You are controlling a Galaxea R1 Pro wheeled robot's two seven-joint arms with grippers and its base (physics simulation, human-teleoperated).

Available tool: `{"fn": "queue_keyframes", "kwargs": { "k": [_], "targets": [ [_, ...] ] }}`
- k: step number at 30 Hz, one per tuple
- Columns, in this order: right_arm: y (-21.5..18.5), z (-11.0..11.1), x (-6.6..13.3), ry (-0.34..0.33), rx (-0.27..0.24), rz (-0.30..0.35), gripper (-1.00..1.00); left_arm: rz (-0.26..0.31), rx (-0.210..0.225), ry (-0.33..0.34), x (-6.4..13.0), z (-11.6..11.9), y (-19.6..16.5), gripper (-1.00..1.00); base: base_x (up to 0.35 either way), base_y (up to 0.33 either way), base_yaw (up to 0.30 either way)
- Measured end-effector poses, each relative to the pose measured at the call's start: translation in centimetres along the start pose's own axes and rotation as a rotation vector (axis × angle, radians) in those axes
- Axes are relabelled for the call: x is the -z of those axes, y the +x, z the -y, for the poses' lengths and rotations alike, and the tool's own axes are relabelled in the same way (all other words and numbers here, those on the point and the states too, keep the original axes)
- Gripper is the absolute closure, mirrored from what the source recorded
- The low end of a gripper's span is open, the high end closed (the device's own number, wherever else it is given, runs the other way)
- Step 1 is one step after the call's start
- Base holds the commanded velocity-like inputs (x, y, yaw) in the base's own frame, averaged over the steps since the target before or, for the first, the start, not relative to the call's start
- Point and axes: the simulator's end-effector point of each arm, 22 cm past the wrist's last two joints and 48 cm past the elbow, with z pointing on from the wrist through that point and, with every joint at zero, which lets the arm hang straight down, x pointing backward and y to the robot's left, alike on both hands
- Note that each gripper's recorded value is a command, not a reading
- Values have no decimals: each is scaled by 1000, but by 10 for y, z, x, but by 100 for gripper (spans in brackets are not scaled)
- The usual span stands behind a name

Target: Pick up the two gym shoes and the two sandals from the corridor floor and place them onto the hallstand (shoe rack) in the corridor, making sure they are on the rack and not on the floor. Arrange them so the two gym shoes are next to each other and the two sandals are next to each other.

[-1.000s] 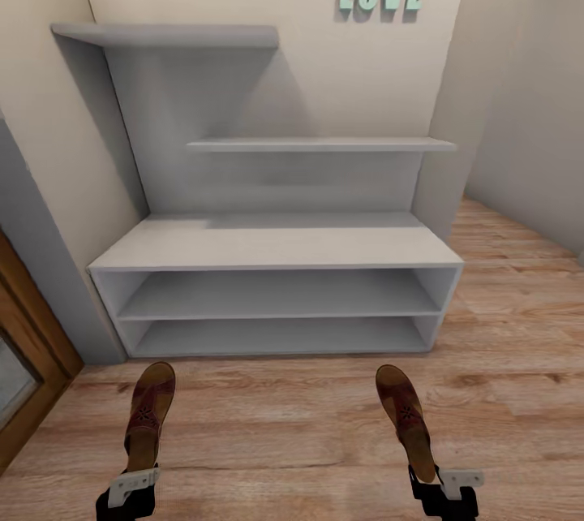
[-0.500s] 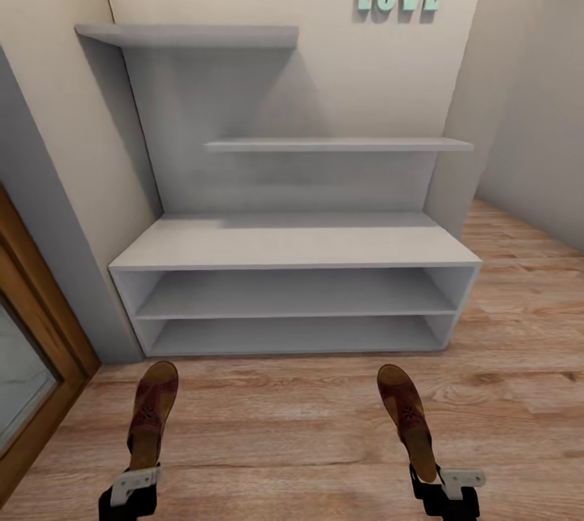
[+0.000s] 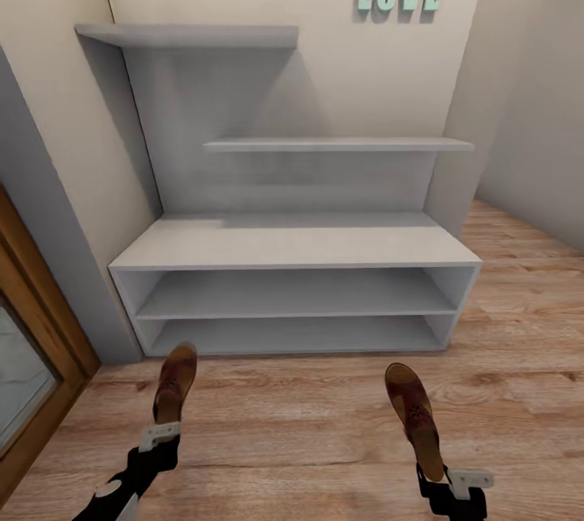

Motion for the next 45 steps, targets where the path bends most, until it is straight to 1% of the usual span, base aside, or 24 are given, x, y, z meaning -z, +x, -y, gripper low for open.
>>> {"fn": "queue_keyframes", "kwargs": {
  "k": [1, 3, 5, 6, 7, 8, 9, 10, 11, 14, 16, 20, 21, 23, 25, 28, 31, 33, 37, 45],
  "targets": [
    [0, 1, 0, 5, -6, 0, 100, -10, 3, 4, -3, 3, -5, 100, 0, 0, 0],
    [0, 11, 0, 38, -42, 1, 100, -34, 8, 15, -11, 11, -21, 100, 0, 0, 0],
    [0, 27, 0, 80, -82, 2, 100, -55, 9, 25, -17, 19, -35, 100, 0, 0, 0],
    [0, 30, 0, 89, -90, 3, 100, -60, 8, 29, -19, 22, -40, 100, 0, 0, 0],
    [0, 40, 1, 118, -121, 4, 100, -72, 5, 37, -22, 29, -49, 100, 0, 0, 0],
    [0, 46, 1, 136, -138, 5, 100, -78, 2, 40, -24, 33, -54, 100, 0, 0, 0],
    [0, 50, 2, 143, -143, 5, 100, -86, 0, 44, -25, 37, -58, 100, 0, 0, 0],
    [0, 61, 2, 168, -163, 7, 100, -101, -7, 53, -28, 44, -65, 100, 0, 0, 0],
    [0, 66, 3, 180, -173, 8, 100, -109, -13, 55, -29, 46, -69, 100, 0, 0, 0],
    [0, 75, 4, 195, -182, 9, 100, -135, -41, 61, -32, 56, -83, 100, 0, 0, 0],
    [0, 78, 4, 202, -187, 10, 100, -138, -61, 66, -33, 60, -93, 100, 0, 0, 0],
    [1, 79, 4, 202, -187, 9, 100, -142, -83, 64, -34, 58, -97, 100, 0, 0, 0],
    [0, 78, 4, 201, -187, 9, 100, -138, -84, 62, -34, 57, -100, 100, 0, 0, 0],
    [5, 76, 2, 204, -194, 9, 100, -100, -86, 51, -36, 56, -127, 100, 0, 0, 0],
    [10, 75, 1, 205, -194, 7, 100, -104, -87, 47, -38, 55, -130, 100, 0, 0, 0],
    [19, 75, -1, 205, -194, 4, 100, -96, -88, 12, -42, 46, -133, 100, 0, 0, 0],
    [27, 74, -3, 205, -193, -1, 100, -75, -82, -68, -45, 31, -139, 100, 0, 0, 0],
    [33, 73, -5, 206, -192, -4, 100, -70, -79, -93, -47, 26, -137, 100, 0, 0, 0],
    [45, 72, -7, 206, -191, -10, 100, -73, -78, -121, -52, 19, -127, 100, 0, 0, 0],
    [69, 69, -13, 205, -188, -21, 100, -96, -80, -130, -64, 13, -96, 100, 0, 0, 35]
  ]
}}
